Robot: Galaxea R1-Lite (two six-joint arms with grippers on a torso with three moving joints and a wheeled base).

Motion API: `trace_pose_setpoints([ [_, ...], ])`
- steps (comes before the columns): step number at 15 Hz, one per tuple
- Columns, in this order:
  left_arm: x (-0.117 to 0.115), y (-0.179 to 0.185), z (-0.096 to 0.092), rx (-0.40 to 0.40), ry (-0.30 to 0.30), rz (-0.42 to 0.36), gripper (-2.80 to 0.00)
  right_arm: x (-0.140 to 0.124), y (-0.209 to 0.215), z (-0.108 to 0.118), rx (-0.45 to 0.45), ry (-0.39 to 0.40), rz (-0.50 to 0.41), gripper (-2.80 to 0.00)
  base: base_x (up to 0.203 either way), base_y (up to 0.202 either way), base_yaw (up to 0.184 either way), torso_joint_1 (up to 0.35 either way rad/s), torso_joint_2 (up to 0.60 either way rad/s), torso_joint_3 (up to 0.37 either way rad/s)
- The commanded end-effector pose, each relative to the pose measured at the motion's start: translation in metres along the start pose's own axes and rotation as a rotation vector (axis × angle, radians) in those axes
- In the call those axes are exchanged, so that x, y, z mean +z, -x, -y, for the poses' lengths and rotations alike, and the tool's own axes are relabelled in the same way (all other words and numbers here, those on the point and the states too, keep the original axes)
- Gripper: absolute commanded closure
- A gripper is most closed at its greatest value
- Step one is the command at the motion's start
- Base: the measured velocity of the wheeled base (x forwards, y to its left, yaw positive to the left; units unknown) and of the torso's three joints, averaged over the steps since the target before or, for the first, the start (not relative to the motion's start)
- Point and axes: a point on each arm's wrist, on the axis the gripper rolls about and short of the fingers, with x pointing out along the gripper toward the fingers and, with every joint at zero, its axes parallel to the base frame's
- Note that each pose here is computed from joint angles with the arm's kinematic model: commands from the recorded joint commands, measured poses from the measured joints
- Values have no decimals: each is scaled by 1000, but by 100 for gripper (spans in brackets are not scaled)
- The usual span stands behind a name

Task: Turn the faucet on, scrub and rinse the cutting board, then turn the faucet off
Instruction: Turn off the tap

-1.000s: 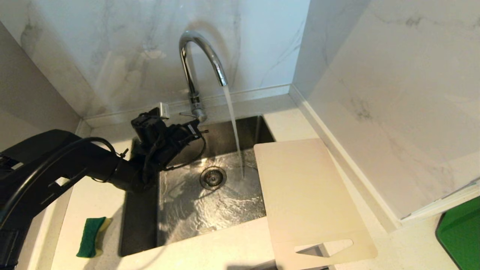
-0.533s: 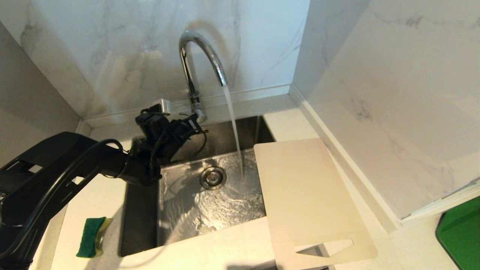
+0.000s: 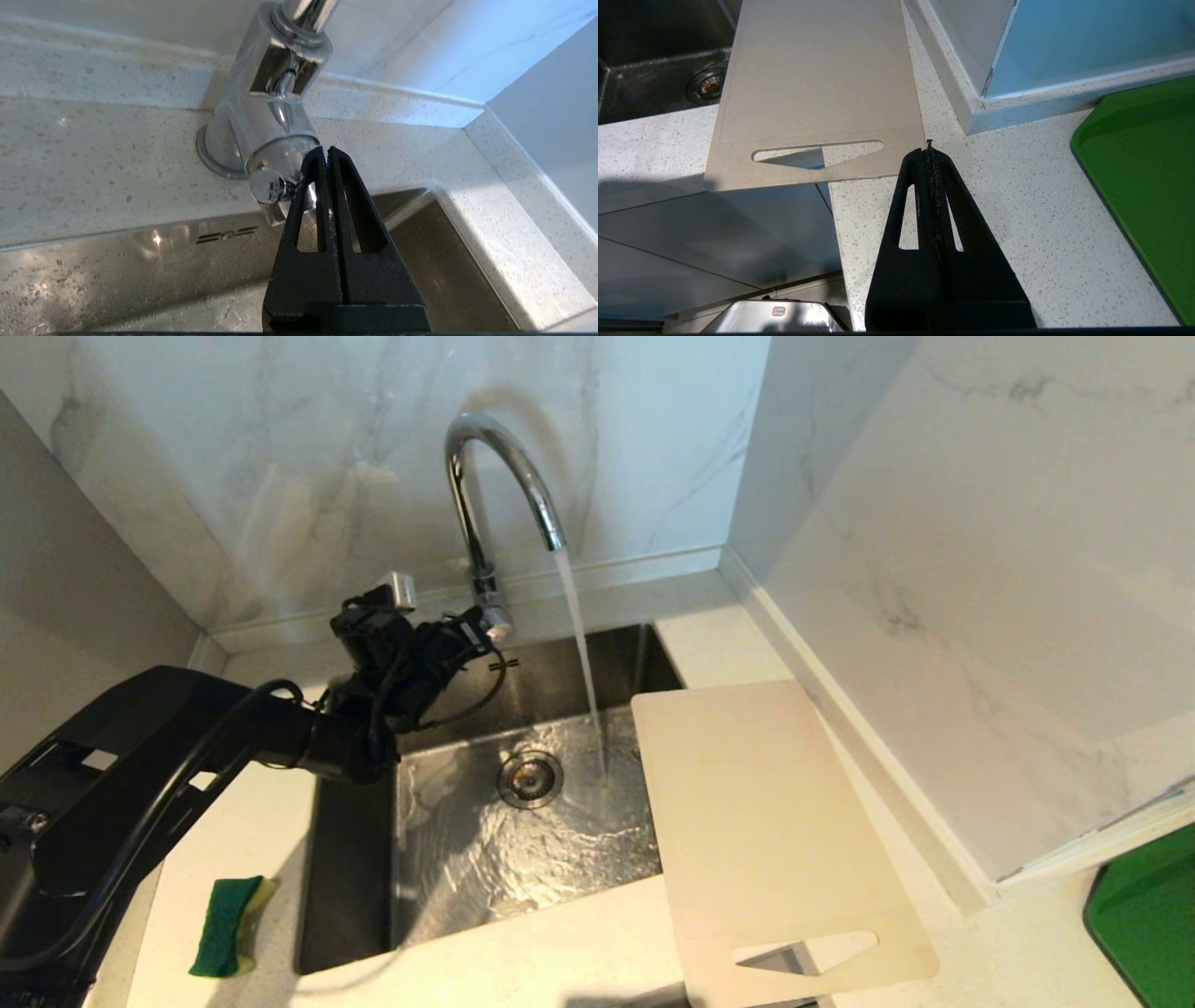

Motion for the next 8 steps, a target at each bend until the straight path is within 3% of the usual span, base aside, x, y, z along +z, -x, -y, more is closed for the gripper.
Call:
trace_pose_setpoints([
  [1, -4, -1, -4, 8, -9, 0, 0, 0, 0, 0, 1, 1, -2, 0, 0, 0, 0, 0, 0, 0],
  [8, 10, -7, -25, 39, -24, 41, 0, 0, 0, 0, 1, 1, -2, 0, 0, 0, 0, 0, 0, 0],
])
